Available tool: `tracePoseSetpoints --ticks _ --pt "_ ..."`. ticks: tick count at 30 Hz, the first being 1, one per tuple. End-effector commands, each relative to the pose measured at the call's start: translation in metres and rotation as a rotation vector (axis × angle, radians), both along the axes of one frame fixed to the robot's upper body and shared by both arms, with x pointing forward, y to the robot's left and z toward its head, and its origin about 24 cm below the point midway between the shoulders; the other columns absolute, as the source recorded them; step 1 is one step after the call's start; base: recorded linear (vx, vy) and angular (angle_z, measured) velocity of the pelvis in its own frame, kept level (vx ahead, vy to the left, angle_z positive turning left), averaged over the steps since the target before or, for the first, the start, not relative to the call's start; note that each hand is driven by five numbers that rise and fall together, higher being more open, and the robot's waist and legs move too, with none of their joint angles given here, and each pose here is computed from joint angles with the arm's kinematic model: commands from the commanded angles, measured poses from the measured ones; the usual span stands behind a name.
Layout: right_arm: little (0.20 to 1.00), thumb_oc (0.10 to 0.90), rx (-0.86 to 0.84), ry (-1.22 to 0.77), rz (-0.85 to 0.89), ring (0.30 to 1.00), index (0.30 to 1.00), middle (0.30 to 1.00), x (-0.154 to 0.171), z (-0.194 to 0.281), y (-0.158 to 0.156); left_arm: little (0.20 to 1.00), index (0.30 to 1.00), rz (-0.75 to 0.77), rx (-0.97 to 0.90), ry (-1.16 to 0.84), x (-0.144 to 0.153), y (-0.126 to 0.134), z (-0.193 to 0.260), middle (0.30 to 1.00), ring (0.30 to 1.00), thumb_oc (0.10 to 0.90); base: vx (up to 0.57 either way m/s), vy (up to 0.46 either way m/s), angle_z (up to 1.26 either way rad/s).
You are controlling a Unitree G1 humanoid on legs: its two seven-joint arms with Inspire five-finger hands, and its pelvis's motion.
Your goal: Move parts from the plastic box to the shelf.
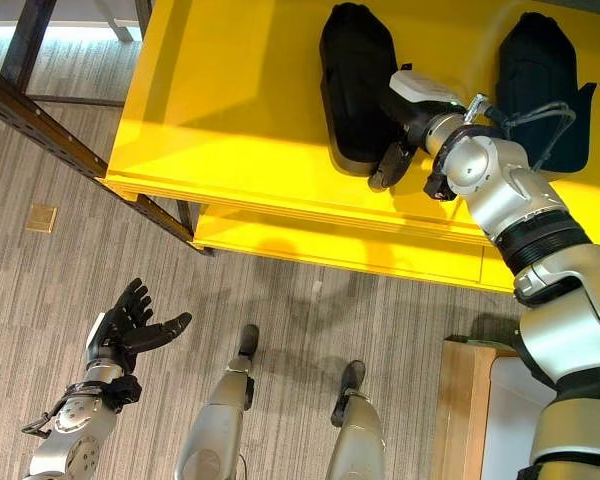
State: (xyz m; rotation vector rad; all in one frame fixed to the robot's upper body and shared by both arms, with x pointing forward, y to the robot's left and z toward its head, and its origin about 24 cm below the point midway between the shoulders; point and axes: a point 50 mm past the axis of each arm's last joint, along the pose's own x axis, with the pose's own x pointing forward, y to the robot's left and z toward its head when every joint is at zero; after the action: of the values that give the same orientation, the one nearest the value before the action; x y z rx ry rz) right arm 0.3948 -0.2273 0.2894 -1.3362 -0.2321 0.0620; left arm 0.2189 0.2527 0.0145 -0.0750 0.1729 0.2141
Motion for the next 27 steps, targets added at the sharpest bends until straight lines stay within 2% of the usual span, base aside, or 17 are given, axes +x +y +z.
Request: tracePoseSetpoints --ticks 1,9,27 --pt "1.0 0.9 0.126 -0.169 -0.149 1.0 1.0 1.0 -0.003 0.029 -0.027 1.0 1.0 -0.025 0.058 -0.178 0.006 0.004 0.035 1.0 1.0 0.9 0.0 0.0 0.0" --pt "1.0 0.9 0.207 -0.194 -0.144 1.0 1.0 1.0 -0.001 0.032 -0.026 1.0 1.0 -0.021 0.058 -0.176 0.006 0.006 0.034 1.0 1.0 0.9 0.0 0.0 0.0" --pt "1.0 0.9 0.23 -0.254 -0.12 1.0 1.0 1.0 -0.001 0.054 -0.014 1.0 1.0 -0.012 0.068 -0.191 0.006 0.009 0.039 1.0 1.0 0.9 0.01 0.004 0.02"
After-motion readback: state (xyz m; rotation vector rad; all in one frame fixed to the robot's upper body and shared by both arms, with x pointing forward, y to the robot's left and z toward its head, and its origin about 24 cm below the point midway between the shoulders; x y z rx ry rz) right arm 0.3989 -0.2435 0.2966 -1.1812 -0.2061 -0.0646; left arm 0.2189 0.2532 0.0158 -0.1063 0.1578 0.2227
